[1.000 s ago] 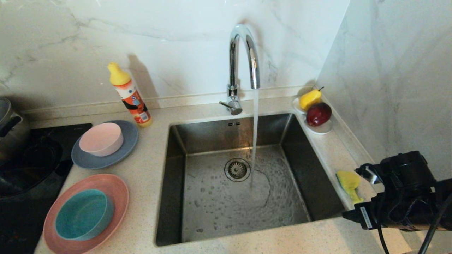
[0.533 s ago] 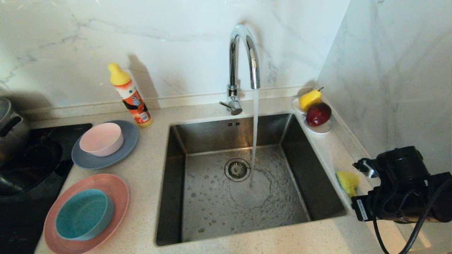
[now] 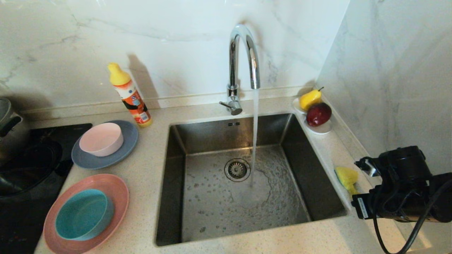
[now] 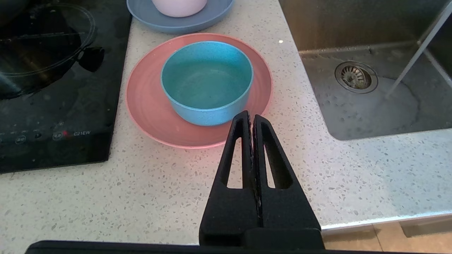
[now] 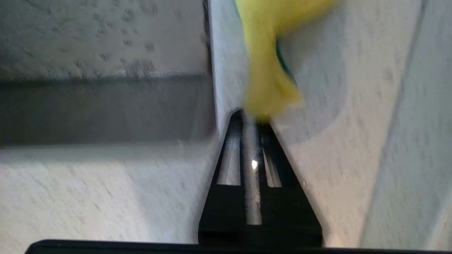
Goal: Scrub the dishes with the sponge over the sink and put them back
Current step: Pick up a bowl and the sponge
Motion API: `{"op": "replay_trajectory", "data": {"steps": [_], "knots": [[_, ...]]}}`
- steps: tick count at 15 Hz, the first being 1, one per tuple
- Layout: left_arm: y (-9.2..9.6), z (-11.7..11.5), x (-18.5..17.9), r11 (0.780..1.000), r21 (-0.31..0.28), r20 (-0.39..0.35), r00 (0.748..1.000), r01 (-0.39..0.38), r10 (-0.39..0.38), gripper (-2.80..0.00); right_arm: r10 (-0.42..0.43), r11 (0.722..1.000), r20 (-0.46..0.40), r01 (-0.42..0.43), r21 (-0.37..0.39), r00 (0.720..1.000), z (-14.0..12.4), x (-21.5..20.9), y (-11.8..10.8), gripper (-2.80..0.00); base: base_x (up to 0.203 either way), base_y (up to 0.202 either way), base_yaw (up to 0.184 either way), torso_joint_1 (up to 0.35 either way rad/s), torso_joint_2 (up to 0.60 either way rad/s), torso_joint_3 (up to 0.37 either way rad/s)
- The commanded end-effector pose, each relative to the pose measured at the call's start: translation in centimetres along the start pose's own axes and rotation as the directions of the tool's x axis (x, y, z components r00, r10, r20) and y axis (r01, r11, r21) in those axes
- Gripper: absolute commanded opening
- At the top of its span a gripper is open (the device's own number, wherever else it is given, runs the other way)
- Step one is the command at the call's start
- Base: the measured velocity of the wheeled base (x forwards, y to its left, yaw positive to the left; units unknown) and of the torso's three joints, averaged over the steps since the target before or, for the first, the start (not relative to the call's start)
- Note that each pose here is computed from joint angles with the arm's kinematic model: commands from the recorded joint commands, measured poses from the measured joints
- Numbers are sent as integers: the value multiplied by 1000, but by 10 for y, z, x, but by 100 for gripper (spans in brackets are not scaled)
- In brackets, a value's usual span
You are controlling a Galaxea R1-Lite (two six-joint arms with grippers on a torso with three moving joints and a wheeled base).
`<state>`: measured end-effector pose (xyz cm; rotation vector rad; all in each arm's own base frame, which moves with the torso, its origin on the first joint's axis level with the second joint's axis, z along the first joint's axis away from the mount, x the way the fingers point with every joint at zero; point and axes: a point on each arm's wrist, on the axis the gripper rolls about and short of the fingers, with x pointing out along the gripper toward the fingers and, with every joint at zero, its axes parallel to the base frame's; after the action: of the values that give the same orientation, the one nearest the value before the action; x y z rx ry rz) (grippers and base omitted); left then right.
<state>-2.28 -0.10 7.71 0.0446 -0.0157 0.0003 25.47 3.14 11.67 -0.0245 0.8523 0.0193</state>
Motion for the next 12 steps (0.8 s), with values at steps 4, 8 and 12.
{"op": "replay_trajectory", "data": {"steps": [4,8,12], "knots": [[0,-3,1,1000,0,-14,1000,1,-1,-280,7,1000,15,-7,5,1000,4,-14,0,0,0,0,0,0,0,0],[0,-3,1,1000,0,-14,1000,1,-1,-280,3,1000,36,-3,10,999,16,-8,0,0,0,0,0,0,0,0],[0,-3,1,1000,0,-14,1000,1,-1,-280,-9,1000,42,8,20,999,27,4,-3,0,0,0,0,0,0,0]]}}
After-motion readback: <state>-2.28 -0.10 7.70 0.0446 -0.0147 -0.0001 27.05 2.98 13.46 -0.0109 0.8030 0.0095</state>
